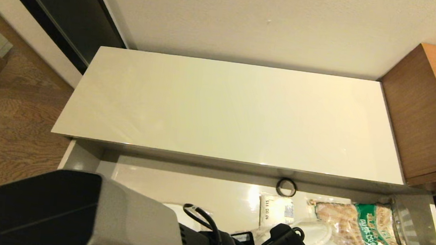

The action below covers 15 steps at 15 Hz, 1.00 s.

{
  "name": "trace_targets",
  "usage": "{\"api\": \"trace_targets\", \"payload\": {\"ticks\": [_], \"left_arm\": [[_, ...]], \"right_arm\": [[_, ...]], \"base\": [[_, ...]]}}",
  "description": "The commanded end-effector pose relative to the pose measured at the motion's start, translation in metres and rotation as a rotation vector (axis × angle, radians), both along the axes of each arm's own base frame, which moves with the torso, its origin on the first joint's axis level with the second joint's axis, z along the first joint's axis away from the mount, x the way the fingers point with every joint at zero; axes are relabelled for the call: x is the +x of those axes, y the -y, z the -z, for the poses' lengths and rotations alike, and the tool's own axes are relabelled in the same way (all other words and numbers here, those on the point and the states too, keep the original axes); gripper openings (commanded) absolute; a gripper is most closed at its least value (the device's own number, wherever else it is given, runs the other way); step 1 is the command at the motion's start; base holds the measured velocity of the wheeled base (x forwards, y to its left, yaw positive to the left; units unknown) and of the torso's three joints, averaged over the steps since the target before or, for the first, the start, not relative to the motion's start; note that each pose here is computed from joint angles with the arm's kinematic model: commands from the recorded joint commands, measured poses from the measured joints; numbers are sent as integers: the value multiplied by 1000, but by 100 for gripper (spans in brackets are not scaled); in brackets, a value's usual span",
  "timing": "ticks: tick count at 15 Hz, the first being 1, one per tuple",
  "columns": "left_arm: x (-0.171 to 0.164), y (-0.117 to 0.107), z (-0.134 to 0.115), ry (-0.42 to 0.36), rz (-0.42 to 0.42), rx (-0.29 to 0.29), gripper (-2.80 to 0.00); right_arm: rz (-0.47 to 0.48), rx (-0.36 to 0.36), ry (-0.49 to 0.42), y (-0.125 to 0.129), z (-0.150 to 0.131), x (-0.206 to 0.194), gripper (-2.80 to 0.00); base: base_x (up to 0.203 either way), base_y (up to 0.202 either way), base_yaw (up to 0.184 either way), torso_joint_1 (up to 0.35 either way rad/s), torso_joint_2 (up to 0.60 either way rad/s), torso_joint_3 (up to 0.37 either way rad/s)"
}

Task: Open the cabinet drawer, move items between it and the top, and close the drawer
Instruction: Put the disposable slippers in the drawer

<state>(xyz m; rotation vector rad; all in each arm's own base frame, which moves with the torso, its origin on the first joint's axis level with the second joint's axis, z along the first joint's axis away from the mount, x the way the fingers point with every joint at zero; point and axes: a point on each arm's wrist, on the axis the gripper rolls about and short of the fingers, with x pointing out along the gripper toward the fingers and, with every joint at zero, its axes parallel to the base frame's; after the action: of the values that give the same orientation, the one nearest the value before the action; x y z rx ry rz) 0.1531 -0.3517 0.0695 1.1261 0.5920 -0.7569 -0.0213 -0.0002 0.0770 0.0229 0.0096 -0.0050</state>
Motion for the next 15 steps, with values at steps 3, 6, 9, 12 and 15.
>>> {"api": "trace_targets", "payload": {"ticks": [3,6,9,12,15], "left_arm": [[11,18,39,-6,-8,24,-280],[15,27,51,-1,-13,9,-280],[23,29,67,-1,-30,9,-280],[31,29,80,19,-56,9,-280],[42,31,91,27,-84,13,-280]], "right_arm": [[0,0,-3,0,1,0,-280],[0,0,-1,0,0,0,-280],[0,0,-2,0,1,0,-280],[0,0,-1,0,0,0,-280],[0,0,-2,0,1,0,-280]], "base": [[0,0,0,0,0,0],[0,0,0,0,0,0],[0,0,0,0,0,0],[0,0,0,0,0,0],[0,0,0,0,0,0]]}}
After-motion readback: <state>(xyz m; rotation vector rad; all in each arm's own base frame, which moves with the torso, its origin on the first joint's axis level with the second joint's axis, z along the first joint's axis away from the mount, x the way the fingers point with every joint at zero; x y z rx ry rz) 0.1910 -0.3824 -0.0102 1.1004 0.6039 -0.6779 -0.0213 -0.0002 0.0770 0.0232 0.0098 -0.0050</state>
